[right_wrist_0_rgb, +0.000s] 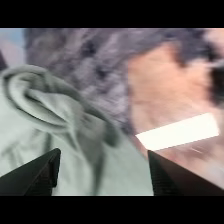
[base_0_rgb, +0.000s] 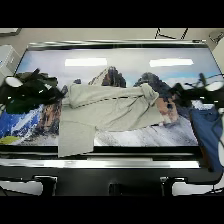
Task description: Fold the clothes and pants, and hang the long-sleeved shirts on hangers.
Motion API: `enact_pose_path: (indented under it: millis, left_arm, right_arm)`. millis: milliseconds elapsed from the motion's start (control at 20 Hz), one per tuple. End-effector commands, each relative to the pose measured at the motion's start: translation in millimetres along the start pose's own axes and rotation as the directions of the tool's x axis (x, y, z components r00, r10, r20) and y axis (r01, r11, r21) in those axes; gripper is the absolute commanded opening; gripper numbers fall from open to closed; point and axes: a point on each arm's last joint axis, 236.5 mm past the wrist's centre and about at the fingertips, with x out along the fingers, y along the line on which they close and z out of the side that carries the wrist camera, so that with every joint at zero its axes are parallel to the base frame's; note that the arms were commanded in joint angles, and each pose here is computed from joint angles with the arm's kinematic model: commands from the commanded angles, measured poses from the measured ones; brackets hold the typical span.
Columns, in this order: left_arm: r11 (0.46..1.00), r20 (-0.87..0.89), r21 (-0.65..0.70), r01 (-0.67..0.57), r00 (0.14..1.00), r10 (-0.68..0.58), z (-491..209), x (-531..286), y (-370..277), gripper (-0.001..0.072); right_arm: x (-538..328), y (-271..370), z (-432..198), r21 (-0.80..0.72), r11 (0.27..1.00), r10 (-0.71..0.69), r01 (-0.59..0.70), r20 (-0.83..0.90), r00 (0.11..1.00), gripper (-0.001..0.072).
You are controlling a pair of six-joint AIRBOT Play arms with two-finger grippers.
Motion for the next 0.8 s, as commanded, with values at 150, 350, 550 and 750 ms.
enact_pose_path:
  millis: [150,350,550,750]
  left_arm:
    - [0.960,-0.197,-0.277,0.044,0.975,-0.101,-87,-10,90,0.0489]
    - [0.961,-0.206,-0.258,0.104,0.965,-0.160,-102,30,82,0.0489]
    - [0.959,-0.145,-0.223,0.178,0.966,-0.213,-84,52,59,0.0489]
    - [0.966,-0.152,-0.194,0.171,0.967,-0.202,-83,64,46,0.0350]
  right_arm:
    - [-51,-89,-83,0.054,0.985,-0.129,0.165,-0.404,0.906,0.0605]
    - [-36,-78,-99,0.013,0.987,-0.141,0.163,-0.441,0.886,0.0603]
    - [-21,-63,-99,-0.046,0.987,-0.159,0.154,-0.418,0.895,0.0604]
    - [-5,-50,-100,-0.107,0.984,-0.172,0.141,-0.399,0.901,0.0605]
